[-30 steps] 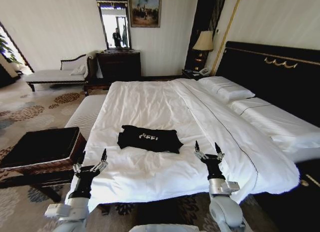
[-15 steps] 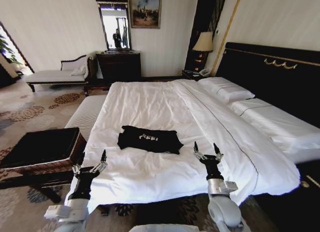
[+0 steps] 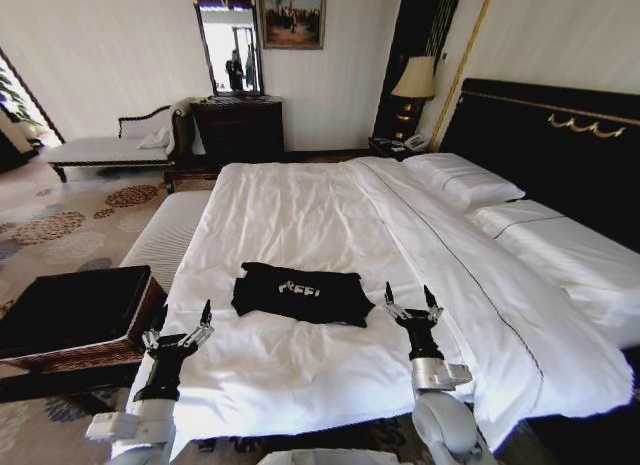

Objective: Fold the clothes on the bed and place them into the basket.

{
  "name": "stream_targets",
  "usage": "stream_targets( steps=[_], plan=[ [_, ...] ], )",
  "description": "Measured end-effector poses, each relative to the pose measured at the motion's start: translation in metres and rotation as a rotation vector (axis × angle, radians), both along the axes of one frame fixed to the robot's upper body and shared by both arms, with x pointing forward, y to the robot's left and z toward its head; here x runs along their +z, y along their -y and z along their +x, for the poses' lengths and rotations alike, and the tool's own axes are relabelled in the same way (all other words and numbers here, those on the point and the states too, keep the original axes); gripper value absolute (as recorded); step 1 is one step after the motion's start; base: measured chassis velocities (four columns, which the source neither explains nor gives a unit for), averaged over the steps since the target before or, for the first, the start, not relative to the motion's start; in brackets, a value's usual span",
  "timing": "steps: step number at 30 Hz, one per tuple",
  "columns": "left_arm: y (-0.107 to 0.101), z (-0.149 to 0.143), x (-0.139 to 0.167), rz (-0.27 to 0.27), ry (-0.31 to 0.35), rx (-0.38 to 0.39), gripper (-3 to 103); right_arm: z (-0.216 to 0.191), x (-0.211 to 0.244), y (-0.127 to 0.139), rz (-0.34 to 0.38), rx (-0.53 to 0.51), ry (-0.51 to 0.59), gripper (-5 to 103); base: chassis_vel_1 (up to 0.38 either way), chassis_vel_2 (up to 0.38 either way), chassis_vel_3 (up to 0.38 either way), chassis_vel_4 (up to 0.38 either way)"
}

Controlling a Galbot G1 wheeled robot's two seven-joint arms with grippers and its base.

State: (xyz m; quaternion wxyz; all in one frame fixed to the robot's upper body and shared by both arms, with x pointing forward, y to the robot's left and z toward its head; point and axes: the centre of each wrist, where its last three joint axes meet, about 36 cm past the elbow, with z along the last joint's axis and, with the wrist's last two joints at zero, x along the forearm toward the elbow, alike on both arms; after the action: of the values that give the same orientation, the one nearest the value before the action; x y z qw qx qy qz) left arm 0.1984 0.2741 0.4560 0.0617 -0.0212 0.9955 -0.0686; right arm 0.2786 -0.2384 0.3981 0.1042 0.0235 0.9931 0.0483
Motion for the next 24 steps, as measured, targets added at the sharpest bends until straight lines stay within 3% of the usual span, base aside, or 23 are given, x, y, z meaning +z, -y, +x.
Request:
stream_targets(
  steps=[16, 18, 20, 23, 24],
  plan=[
    [-0.002, 0.006, -0.014, -0.002, -0.028, 0.021, 100, 0.004, -0.012, -0.003, -0.003, 0.003, -0.002, 100, 0.0, 0.0, 0.0, 0.0],
    [-0.011, 0.026, -0.014, -0.04, -0.094, 0.055, 100, 0.008, -0.016, -0.004, -0.003, 0.002, -0.004, 100, 0.0, 0.0, 0.0, 0.0],
    [-0.017, 0.035, -0.013, -0.056, -0.121, 0.061, 100, 0.009, -0.018, -0.003, -0.004, 0.0, -0.005, 100, 0.0, 0.0, 0.0, 0.0],
    [-0.039, 0.061, -0.016, -0.073, -0.216, 0.024, 100, 0.013, -0.024, -0.003, -0.014, -0.005, -0.015, 100, 0.0, 0.0, 0.0, 0.0],
    [-0.039, 0.061, -0.016, -0.073, -0.216, 0.024, 100, 0.013, -0.024, -0.003, -0.014, -0.005, -0.015, 100, 0.0, 0.0, 0.0, 0.0]
  ],
)
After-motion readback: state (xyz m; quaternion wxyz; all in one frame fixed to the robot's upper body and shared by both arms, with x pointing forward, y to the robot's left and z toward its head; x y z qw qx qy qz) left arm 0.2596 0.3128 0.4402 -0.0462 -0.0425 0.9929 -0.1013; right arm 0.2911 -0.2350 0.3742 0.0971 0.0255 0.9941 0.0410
